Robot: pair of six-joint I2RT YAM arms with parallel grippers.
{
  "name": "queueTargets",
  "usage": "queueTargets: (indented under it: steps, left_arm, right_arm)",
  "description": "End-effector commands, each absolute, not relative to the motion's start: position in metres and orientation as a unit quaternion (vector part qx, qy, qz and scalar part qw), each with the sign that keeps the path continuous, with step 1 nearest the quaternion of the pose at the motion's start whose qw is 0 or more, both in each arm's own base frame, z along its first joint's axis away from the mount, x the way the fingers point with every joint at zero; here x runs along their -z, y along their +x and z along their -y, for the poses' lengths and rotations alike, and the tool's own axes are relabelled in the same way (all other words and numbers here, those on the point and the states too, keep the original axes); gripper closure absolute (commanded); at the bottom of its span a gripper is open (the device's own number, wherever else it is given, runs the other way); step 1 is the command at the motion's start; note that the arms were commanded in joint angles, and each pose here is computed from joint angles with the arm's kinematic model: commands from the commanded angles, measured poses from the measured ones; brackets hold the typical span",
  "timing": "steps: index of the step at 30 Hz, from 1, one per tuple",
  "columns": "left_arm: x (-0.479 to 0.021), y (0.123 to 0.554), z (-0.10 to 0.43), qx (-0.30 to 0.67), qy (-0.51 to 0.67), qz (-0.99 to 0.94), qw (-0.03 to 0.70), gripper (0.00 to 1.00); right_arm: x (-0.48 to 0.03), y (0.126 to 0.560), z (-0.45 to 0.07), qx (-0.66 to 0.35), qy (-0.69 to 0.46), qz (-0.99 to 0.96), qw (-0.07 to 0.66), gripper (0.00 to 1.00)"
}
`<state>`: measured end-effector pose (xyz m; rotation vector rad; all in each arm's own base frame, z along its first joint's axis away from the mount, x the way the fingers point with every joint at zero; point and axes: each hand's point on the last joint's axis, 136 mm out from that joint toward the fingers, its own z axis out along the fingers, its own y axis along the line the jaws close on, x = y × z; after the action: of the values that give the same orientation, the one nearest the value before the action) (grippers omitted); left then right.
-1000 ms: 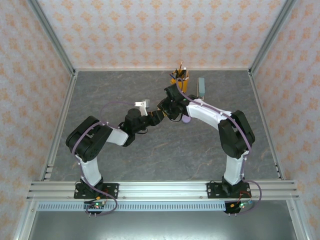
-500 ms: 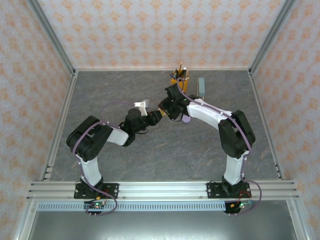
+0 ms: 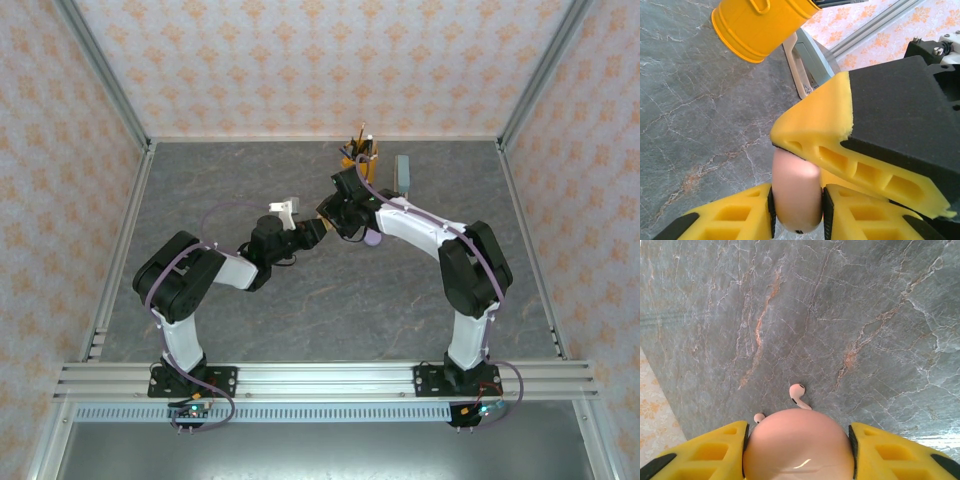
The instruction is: Insert the wireless bluetooth earbuds into the charging case
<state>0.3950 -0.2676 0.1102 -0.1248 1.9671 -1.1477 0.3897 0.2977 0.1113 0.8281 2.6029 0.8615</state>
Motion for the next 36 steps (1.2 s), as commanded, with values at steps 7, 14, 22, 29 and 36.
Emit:
queueTargets:
  steps: [7,14,22,29,36]
  left_arm:
    - [-0.143,0.407,0.276,0.475,-0.045,-0.753,0.453,0.66]
    - [-0.146,0.409,0.277,0.478,-0.058,-0.745,0.463,0.68]
    - [-0.144,0.413,0.275,0.478,-0.071,-0.74,0.467,0.81]
    - [-0.139,0.411,0.278,0.479,-0.066,-0.745,0.459,0.91]
    - [-0.134,0.401,0.277,0.476,-0.053,-0.755,0.448,0.92]
  right_arm:
    - [-0.13,0.382,-0.305,-0.331,0.279,-0.891,0.138,0.55]
    - [-0.129,0.381,-0.306,-0.338,0.284,-0.887,0.135,0.55]
    - [-0.129,0.378,-0.304,-0.338,0.284,-0.887,0.134,0.55]
    - [-0.133,0.378,-0.303,-0.341,0.284,-0.885,0.138,0.51]
    - [-0.162,0.399,-0.284,-0.364,0.303,-0.865,0.167,0.3]
